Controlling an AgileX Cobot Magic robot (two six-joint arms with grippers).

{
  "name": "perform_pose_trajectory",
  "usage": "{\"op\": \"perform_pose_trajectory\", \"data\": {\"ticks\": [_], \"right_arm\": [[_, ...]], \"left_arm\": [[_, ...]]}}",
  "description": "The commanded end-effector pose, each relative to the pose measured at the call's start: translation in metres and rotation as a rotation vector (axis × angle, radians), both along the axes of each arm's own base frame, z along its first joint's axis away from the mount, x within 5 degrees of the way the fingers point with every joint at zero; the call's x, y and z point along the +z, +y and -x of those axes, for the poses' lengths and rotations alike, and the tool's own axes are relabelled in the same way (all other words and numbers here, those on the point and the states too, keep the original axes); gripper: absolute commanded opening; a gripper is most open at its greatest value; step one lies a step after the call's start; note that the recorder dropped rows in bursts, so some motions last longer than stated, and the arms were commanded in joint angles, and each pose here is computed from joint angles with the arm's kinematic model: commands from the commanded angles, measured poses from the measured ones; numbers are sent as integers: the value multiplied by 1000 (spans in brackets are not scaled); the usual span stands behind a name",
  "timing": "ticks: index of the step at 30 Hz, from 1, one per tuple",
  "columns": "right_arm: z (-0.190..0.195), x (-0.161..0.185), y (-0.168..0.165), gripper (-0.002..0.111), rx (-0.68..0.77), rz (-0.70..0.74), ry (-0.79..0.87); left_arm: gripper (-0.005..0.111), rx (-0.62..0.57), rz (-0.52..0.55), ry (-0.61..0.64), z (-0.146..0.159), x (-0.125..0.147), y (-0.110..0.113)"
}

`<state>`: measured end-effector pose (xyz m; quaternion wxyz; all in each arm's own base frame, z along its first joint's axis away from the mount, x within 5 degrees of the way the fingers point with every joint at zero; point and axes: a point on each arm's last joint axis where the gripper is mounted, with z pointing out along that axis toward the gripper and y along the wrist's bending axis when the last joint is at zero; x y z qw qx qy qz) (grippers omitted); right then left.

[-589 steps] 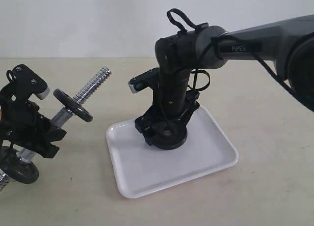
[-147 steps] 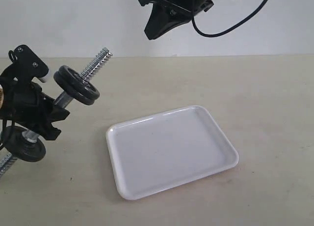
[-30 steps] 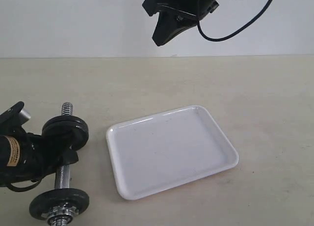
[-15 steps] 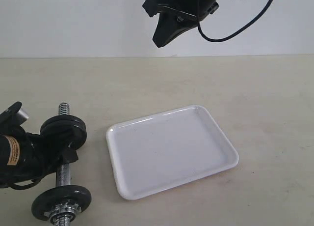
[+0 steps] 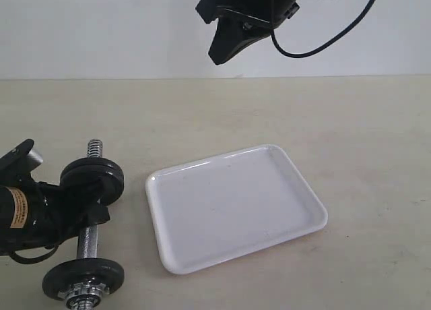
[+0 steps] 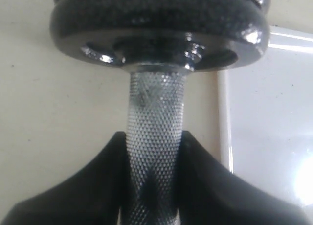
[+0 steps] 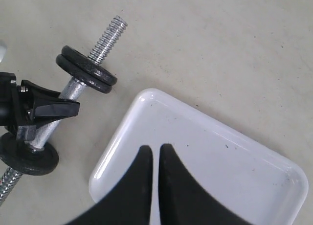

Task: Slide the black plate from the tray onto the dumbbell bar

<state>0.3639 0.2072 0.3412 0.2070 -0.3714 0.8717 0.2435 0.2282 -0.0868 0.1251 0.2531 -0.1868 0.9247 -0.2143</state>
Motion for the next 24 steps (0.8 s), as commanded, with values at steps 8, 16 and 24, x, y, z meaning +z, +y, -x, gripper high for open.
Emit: {"op": "perform_pose_trajectory", "data": {"ticks": [8,16,24], "right_arm": [[4,9,2,0,51,-46,-24],[4,9,2,0,56,-52,-25],[4,9,2,0,56,-52,-25]], "left_arm": [[13,-134,145,-214,-11,31,-18],[56,-133,138,-204,-10,30,-18],[56,-105,158,-194,-11,30,-18]]}}
